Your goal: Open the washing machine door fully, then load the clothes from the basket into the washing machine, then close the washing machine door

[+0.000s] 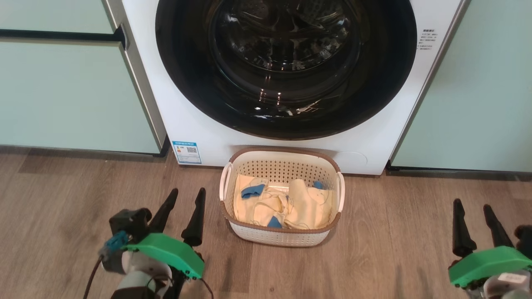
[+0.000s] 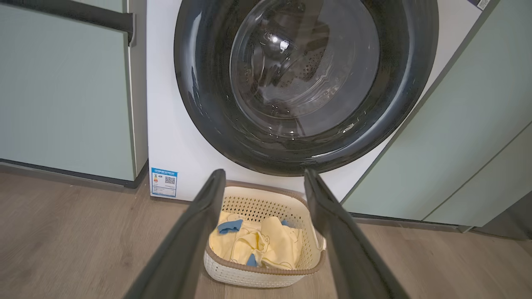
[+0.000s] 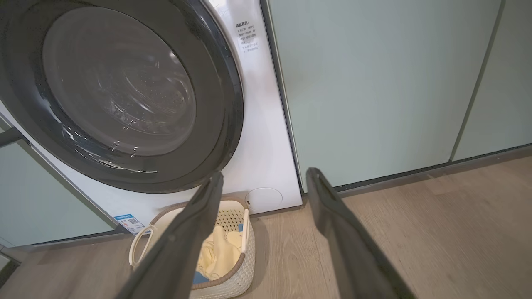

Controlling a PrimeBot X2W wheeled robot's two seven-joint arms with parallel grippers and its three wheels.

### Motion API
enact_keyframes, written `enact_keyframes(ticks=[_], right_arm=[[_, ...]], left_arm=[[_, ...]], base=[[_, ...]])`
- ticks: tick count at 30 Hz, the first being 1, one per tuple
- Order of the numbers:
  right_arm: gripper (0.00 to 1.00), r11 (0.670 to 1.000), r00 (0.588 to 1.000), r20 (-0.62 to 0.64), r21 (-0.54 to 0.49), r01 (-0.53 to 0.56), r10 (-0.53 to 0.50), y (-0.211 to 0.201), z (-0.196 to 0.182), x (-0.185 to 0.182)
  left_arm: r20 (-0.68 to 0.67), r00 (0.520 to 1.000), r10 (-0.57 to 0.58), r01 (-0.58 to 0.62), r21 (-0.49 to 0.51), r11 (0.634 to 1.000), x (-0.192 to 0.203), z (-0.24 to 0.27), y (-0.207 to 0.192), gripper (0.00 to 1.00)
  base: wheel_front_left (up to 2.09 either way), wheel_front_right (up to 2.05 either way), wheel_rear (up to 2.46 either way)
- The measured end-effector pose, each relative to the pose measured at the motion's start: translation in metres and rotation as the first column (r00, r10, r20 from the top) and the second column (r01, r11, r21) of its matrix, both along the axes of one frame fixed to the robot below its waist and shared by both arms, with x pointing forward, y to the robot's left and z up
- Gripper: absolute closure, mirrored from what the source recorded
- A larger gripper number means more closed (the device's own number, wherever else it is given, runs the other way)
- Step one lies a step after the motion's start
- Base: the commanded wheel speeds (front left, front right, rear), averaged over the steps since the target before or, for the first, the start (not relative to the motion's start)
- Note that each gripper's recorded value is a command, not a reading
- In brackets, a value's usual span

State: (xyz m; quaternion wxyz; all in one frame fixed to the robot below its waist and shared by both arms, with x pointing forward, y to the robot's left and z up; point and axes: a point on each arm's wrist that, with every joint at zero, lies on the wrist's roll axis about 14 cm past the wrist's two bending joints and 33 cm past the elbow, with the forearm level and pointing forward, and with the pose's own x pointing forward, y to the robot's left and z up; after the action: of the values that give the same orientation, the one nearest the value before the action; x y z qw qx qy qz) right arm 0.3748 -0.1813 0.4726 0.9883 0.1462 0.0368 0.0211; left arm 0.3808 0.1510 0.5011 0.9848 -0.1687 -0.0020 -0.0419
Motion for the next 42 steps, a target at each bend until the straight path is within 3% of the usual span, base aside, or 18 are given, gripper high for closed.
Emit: enact_keyframes(ticks=[26,42], right_arm=[[0.00,0.956,0.995,0.066,-0.287,-0.057,0.080,0.008,0.011,0.006],[0.00,0.958,0.995,0.069,-0.284,-0.046,0.068,0.005,0.012,0.006]], left_arm=[[0.072,0.997,-0.042,0.022,0.260,0.965,0.011,0.006,-0.011,0.00],[0.040,0.999,-0.029,0.019,0.247,0.969,0.010,-0.003,-0.010,0.00]], base=[[0.00,0.00,0.00],[0.00,0.00,0.00]])
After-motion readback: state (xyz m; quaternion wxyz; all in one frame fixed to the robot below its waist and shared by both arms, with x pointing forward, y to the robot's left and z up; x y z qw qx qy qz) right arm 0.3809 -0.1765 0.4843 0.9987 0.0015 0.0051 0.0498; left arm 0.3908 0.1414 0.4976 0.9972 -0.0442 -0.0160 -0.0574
